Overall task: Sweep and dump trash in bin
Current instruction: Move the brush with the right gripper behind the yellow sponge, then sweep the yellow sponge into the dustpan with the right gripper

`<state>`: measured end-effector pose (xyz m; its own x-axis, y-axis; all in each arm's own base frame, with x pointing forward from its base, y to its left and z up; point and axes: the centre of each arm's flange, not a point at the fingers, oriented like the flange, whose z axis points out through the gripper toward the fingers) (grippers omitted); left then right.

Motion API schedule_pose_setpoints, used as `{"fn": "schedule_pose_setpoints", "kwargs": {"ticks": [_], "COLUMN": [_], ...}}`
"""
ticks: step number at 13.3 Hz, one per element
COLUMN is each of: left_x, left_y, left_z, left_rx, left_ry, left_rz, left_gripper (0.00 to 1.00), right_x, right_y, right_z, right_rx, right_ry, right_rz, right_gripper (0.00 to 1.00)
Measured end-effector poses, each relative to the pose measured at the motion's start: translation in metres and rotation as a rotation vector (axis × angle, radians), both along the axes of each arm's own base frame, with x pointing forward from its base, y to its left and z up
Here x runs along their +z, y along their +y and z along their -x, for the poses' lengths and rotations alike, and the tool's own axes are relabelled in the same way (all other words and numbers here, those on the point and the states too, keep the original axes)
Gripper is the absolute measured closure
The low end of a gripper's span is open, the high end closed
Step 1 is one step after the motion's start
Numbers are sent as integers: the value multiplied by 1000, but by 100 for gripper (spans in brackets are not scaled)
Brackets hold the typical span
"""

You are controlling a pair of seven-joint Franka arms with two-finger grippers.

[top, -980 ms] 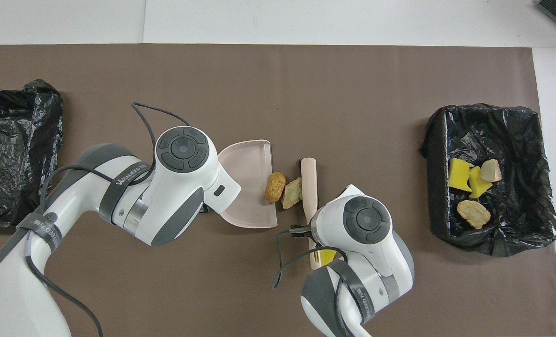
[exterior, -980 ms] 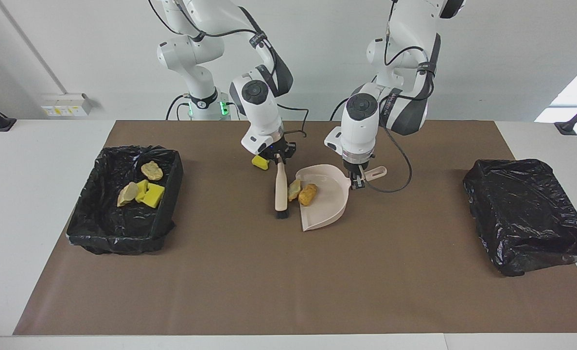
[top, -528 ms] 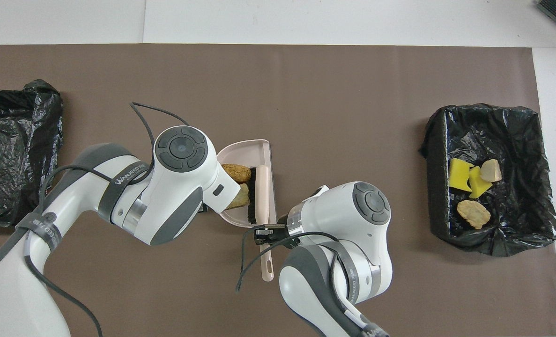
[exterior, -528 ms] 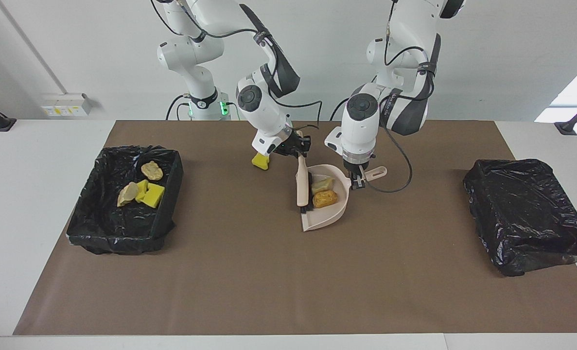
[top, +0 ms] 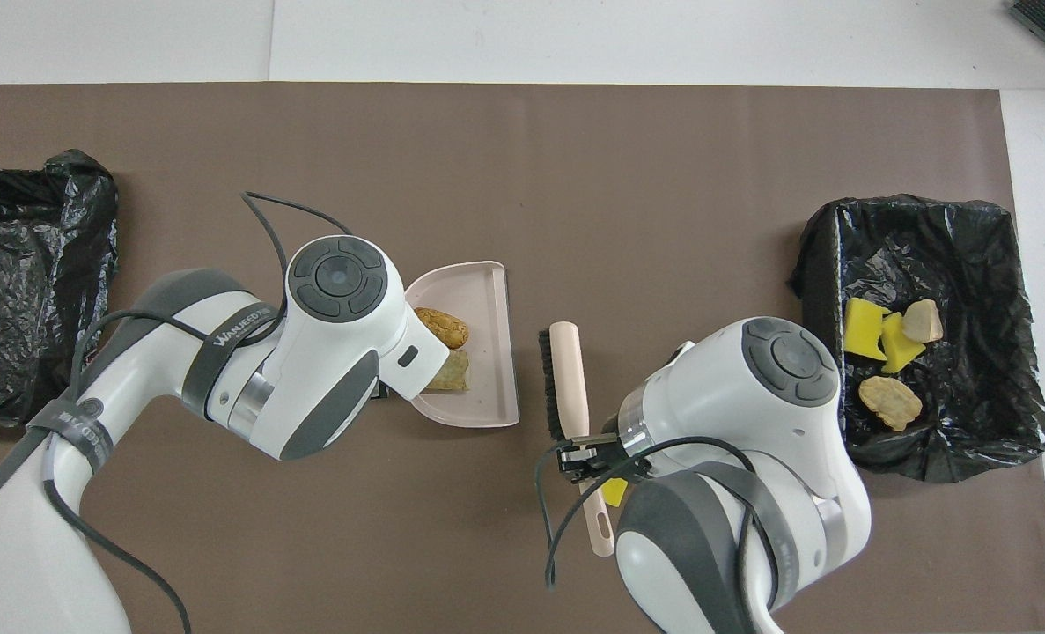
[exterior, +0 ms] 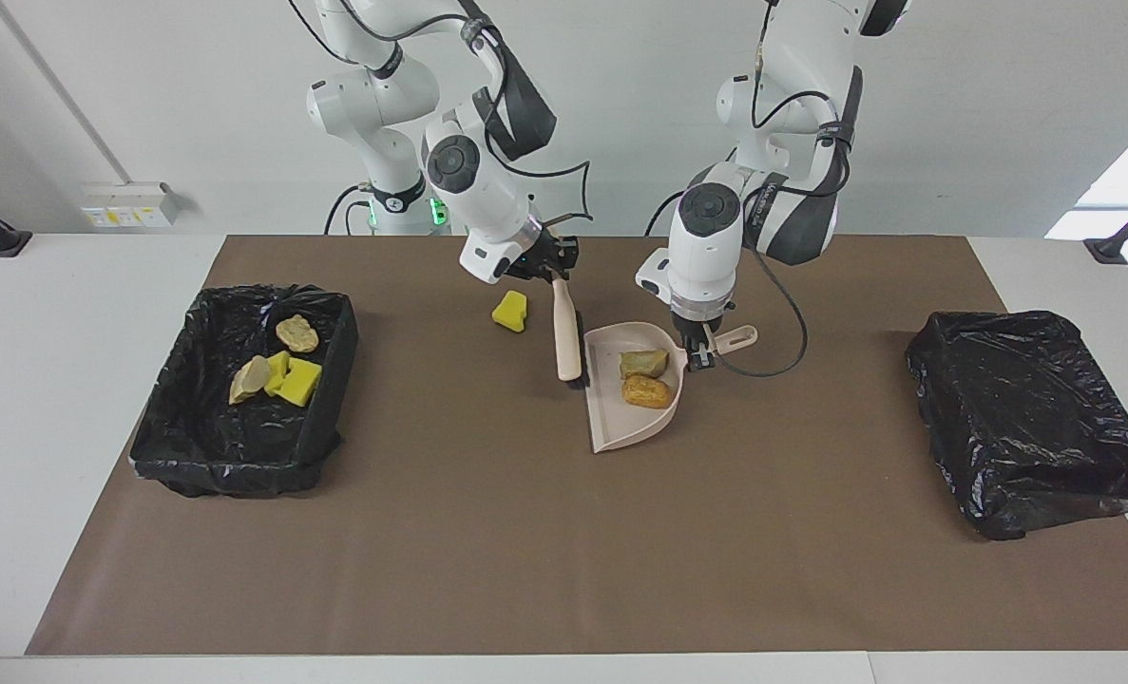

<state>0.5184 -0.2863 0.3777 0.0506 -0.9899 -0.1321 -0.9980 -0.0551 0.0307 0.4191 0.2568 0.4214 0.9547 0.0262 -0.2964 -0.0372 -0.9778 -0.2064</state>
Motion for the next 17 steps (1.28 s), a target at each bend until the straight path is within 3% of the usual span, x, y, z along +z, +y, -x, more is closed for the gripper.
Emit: {"fn": "schedule_pose_setpoints", "kwargs": {"ticks": [5, 8, 12, 15, 17], "left_x": [-2, -9, -16, -20, -20], "left_y": [4, 4, 6, 9, 9], "left_z": [5, 29, 60, 66, 66], "left_rx": [-103, -131, -159, -163, -162], "left_ry": [33, 51, 42, 33, 31], "left_rz": [-13, -42, -65, -64, -64], "left_gripper": [67, 67, 67, 67, 67], "right_x": [-4, -6, -30, -48, -61], "right_y": [-1, -2, -10, 14, 32], "right_z": [50, 77, 93, 101, 95], "right_rx": [-233, -375, -455, -425, -418], "right_ry": [111, 161, 157, 118, 69], "right_rz": [245, 345, 302, 275, 239], "right_gripper": [75, 75, 75, 75, 75]}}
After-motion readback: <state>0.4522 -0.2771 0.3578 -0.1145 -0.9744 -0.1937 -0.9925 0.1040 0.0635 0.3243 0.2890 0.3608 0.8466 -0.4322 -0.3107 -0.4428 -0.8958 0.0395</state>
